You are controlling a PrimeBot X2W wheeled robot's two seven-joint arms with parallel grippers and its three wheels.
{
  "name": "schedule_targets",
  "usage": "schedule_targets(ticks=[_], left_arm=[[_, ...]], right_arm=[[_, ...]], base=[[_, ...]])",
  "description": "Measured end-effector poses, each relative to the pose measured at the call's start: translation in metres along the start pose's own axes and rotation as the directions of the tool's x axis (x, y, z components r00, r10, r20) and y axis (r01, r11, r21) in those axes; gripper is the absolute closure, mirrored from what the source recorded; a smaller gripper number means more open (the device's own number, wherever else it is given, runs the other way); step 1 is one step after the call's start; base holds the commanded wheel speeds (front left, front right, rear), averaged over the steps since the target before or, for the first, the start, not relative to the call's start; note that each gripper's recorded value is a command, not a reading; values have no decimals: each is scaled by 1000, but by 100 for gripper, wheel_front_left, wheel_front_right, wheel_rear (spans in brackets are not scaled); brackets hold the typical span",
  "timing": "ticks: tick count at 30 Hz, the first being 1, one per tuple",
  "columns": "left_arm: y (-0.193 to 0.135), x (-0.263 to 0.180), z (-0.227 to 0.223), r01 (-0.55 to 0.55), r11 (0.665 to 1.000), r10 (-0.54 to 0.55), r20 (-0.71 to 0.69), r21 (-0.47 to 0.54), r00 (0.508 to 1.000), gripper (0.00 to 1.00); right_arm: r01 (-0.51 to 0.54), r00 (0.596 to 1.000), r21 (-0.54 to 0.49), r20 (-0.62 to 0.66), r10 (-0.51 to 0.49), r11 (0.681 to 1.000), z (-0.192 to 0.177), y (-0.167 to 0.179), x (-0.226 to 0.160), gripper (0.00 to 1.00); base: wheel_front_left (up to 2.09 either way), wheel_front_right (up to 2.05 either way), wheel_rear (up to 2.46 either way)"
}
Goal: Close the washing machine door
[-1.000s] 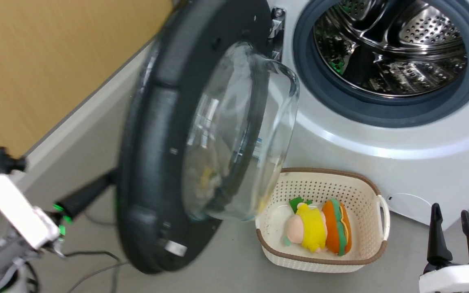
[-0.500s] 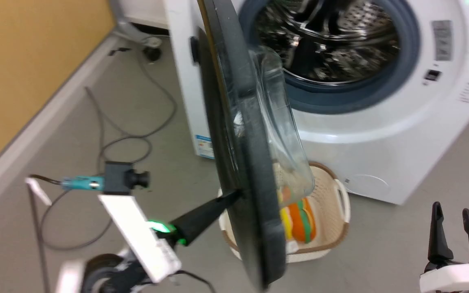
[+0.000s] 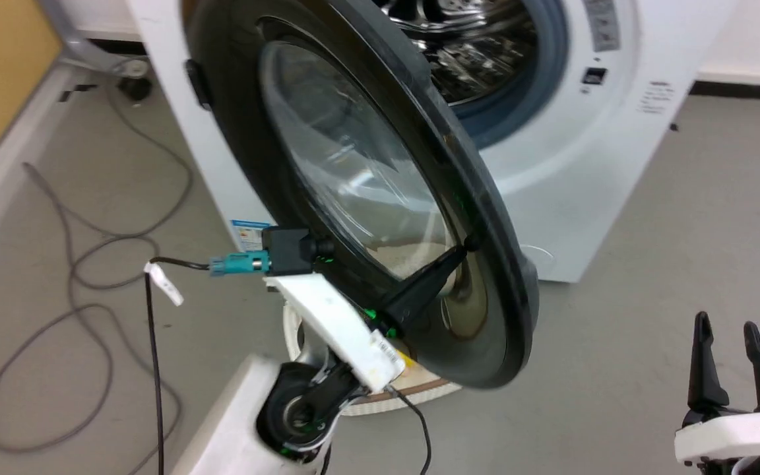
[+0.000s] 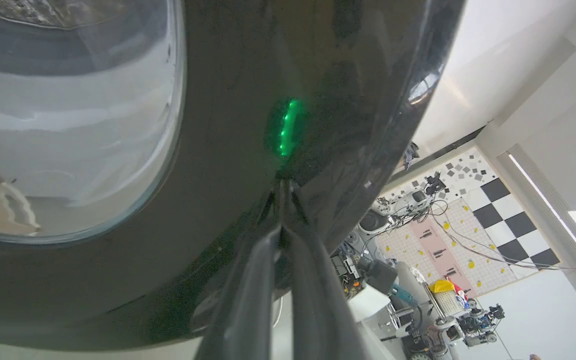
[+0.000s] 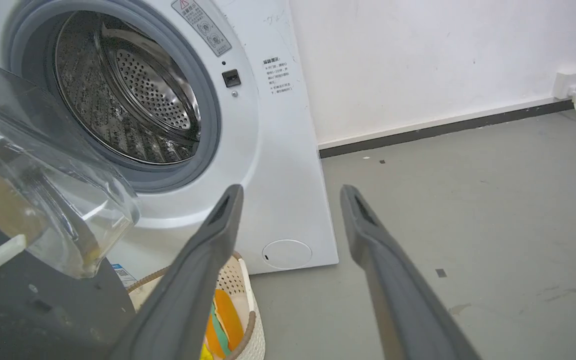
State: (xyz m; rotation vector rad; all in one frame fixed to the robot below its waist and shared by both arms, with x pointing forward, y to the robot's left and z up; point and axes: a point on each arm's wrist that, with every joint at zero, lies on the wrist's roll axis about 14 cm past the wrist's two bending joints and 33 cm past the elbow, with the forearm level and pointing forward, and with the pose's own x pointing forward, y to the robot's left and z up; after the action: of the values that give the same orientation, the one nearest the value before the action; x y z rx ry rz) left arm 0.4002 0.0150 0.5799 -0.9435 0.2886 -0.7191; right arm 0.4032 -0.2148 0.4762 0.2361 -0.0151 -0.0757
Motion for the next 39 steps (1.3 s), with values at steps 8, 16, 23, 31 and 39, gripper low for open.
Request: schedule_targets(ticks=[8,16,23,31,39], left_arm=[[27,31,-18,-50,999,50,-3,15,999,100],[32,29,-22,-60,997,59,14,40,998,100],[47,-2,10,-122,956,89,129,268,988,100],[76,-51,87,-417,641,212,373,644,903,100],[57,-132,158,-734,317,187,719,601,670,60]], right_arm=[[58,998,-9,2,-58,998,2,-21,-8,0],[67,998,-8,17,-67,998,8,-24,-12,0],[54,997,8,56,-55,998,21,-19,-14,0],[23,992,22,127,-26,999,44,-9,-15,0],[-16,973,19,229,11,1000,78,3,-11,0]], base=[[0,0,0],[0,0,0],[0,0,0],[0,0,0],[0,0,0]])
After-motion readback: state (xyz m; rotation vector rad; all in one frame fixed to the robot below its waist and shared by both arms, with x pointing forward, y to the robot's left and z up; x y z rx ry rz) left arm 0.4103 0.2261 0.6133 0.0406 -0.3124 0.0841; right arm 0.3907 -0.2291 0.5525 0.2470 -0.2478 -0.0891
